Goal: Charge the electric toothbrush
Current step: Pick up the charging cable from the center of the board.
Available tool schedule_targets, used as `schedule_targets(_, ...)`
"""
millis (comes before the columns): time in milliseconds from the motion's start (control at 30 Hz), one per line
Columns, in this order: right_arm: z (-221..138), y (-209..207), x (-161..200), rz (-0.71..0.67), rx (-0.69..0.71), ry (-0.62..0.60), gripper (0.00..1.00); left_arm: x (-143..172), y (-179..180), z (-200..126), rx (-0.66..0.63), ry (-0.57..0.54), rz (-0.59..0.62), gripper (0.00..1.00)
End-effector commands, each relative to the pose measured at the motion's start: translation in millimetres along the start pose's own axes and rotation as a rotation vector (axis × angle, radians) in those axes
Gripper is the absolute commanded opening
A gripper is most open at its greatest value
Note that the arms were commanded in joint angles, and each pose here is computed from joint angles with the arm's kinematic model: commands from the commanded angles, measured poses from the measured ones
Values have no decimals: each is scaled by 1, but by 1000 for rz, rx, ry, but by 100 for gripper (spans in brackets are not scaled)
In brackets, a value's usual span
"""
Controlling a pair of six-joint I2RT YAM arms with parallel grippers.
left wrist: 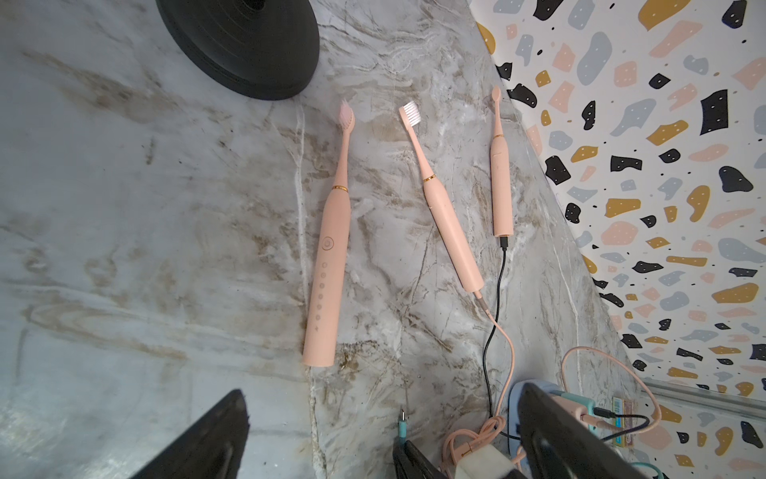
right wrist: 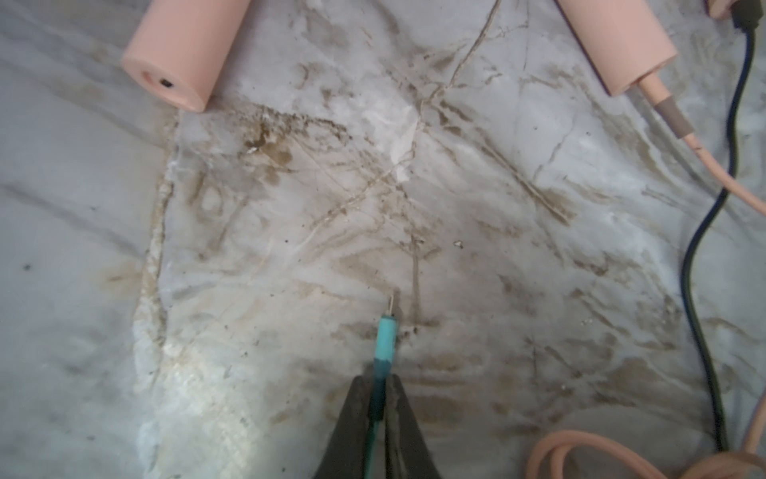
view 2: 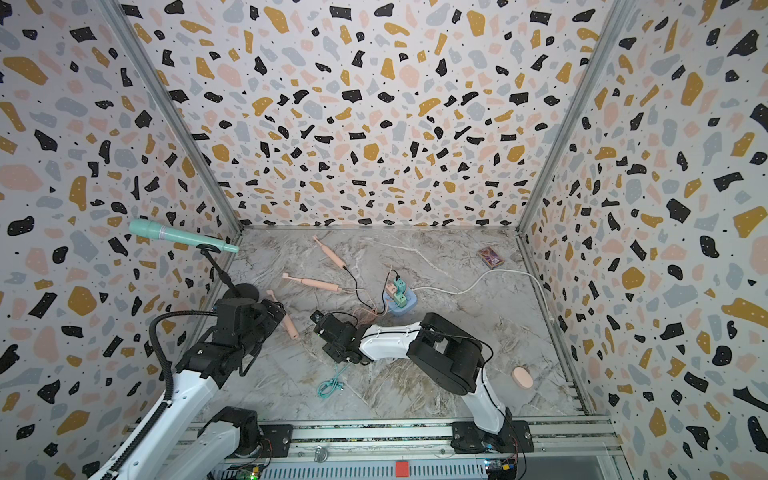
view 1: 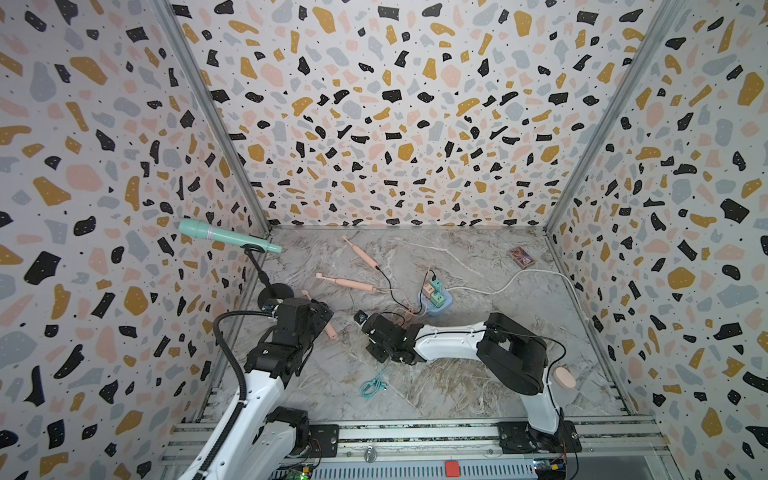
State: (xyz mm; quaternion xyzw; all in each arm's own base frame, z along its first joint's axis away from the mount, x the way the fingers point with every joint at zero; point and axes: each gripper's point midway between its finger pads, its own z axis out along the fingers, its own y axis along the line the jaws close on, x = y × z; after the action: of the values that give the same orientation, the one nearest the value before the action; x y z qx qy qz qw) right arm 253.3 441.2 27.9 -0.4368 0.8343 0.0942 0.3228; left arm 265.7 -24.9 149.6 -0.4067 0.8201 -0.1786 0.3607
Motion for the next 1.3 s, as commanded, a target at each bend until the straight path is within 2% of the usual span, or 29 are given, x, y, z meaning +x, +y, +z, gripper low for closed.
schedule_targets(0, 16, -3, 54, -38, 4, 155, 4, -2, -4, 2, 19, -3, 4, 100)
schedule_targets(33, 15, -3, 53, -40, 3, 146, 0, -2, -3, 2, 15, -4, 5, 100)
schedule_targets(200, 3, 0, 41, -49, -24, 95, 0, -7, 5, 4, -38, -32, 21, 100)
schedule_targets(400, -35, 29, 12, -18, -229, -77, 0, -10, 21, 26, -160, -33, 63, 100)
schedule_targets(767, -79, 50, -14, 4, -390, -264, 0, -16, 31, 69, -260, -66, 72, 98)
schedule_targets(1033, -90, 59, -22, -11, -413, -295, 0, -14, 28, 97, -308, -32, 111, 95)
schedule_targets(1267, -94, 68, -23, -28, -432, -296, 0, -14, 31, 116, -380, -1, 150, 86)
